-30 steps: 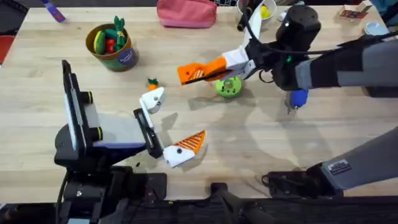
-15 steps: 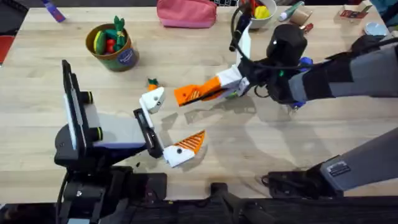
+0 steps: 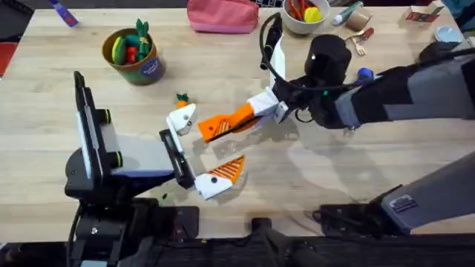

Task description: Pick up the gripper from the table and insert it into the empty holder that is missing its gripper. Then pick up a screw, insert it into the mounting hole, and use the screwdriver to tighten it. Finally, clean up the table by picking up the vegetable and placing it into the bucket.

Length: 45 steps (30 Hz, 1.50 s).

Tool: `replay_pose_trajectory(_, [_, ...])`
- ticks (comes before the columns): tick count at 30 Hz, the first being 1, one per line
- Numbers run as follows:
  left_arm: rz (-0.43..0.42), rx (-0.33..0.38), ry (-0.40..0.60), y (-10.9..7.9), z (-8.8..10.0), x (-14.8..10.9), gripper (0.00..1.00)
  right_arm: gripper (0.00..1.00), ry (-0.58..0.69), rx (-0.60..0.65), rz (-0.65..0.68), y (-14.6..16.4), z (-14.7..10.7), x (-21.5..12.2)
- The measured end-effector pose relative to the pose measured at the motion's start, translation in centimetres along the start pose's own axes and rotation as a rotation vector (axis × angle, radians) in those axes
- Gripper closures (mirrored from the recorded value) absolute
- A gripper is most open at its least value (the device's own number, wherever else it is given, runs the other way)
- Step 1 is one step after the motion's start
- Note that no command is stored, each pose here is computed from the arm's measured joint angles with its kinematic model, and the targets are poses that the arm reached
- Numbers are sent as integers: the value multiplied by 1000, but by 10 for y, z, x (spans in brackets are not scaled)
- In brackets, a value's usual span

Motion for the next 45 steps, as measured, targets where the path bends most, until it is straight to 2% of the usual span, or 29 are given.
replay_pose_trajectory(23, [0,0,0,0,0,0,16,993,18,-9,6,12,18,6])
replay_pose_trajectory(34, [4,0,-1,0,0,0,15,993,18,48,4,-5,17,6])
replay_pose_trajectory(45, [8,1,-2,1,0,0,15,993,18,30,5,-3,21,6])
Point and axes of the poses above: each hand's point on the last joint's axis, 136 mm out from that joint toward the fingers, its own x axis out along the fingers, its own y axis along the line the jaws close on, z = x × y, the point moved 8 cm from there along -x, back along the fingers, and after that the axes turned 8 degrees about -x, right-handed, at the moved point
